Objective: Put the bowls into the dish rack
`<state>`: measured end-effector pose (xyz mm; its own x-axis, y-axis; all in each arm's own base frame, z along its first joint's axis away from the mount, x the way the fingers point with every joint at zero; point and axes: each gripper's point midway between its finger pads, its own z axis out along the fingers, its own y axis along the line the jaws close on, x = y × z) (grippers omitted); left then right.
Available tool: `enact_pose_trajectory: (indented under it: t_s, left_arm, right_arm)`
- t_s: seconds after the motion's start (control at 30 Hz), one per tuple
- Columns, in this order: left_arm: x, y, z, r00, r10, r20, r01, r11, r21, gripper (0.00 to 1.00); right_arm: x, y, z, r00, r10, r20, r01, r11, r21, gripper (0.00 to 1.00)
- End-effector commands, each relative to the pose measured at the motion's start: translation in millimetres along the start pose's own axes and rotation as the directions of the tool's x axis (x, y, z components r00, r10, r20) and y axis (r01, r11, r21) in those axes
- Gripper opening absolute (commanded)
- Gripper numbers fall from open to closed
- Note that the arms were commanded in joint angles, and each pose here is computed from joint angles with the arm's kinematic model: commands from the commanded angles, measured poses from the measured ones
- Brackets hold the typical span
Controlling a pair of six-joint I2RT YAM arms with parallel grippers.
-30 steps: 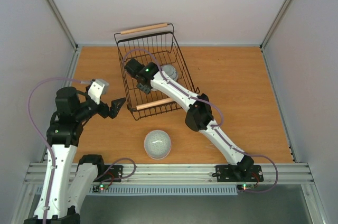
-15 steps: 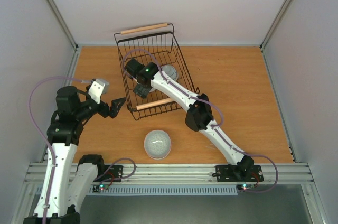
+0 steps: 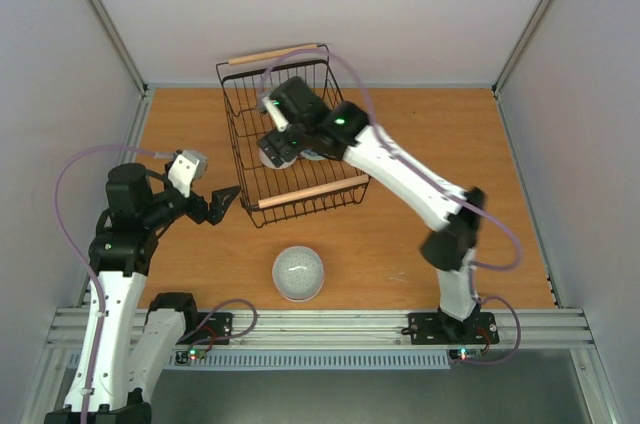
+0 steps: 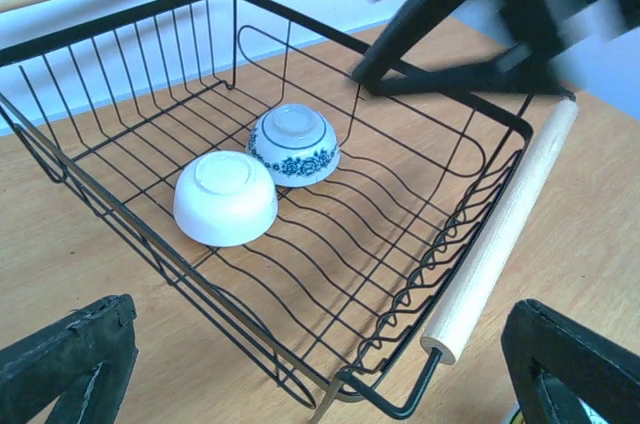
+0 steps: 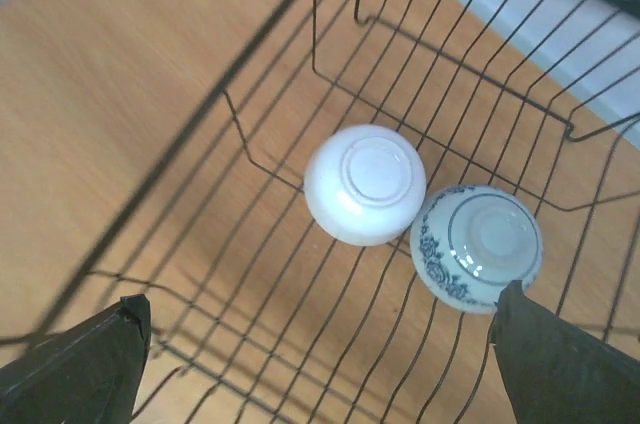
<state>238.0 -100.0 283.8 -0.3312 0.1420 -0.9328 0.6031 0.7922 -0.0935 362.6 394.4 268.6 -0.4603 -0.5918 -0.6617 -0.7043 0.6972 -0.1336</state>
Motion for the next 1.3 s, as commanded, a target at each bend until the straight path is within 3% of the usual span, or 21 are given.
enact_pose_trajectory:
  t_s: [0.0, 0.13, 0.2, 0.43, 0.63, 1.07, 1.27]
  left_arm:
    - [-4.2, -9.2, -1.1, 0.999, 0.039, 0.026, -0.04, 0.998, 0.049, 1.0]
    - [-3.0, -10.0, 0.8, 0.999, 0.034, 0.016, -0.035, 0.997, 0.064, 0.99]
    - [-2.9, -11.5, 1.4, 1.0, 0.028, 0.012, -0.028, 0.997, 0.076, 0.99]
    - [-2.5, -16.0, 0.8, 1.0, 0.024, 0.006, -0.025, 0.994, 0.103, 0.99]
    - [-1.6, -17.1, 1.0, 1.0, 0.02, 0.005, -0.021, 0.994, 0.11, 0.99]
    - [1.2, -15.3, 3.3, 1.0, 0.015, -0.005, -0.014, 0.994, 0.109, 0.99]
    - [1.5, -14.9, 4.3, 1.0, 0.009, -0.007, -0.008, 0.994, 0.112, 0.99]
  right_arm:
    - [-7.0, 9.5, -67.6, 0.978, 0.14, 0.156, -0.123, 0.986, -0.117, 0.91]
    - [51.9, 40.2, -93.4, 0.98, 0.18, 0.079, -0.156, 0.957, -0.246, 0.74]
    - [65.1, 56.3, -111.1, 0.98, 0.189, 0.058, -0.165, 0.944, -0.286, 0.56]
    - [147.1, 94.7, -85.7, 0.982, 0.157, -0.102, -0.176, 0.959, -0.222, 0.48]
    - [205.8, 97.9, -52.3, 0.955, 0.159, -0.249, -0.199, 0.969, -0.144, 0.44]
    - [233.0, 110.3, -43.0, 0.94, 0.167, -0.299, -0.219, 0.964, -0.152, 0.37]
    - [243.9, 116.0, -38.3, 0.932, 0.163, -0.323, -0.221, 0.963, -0.152, 0.2]
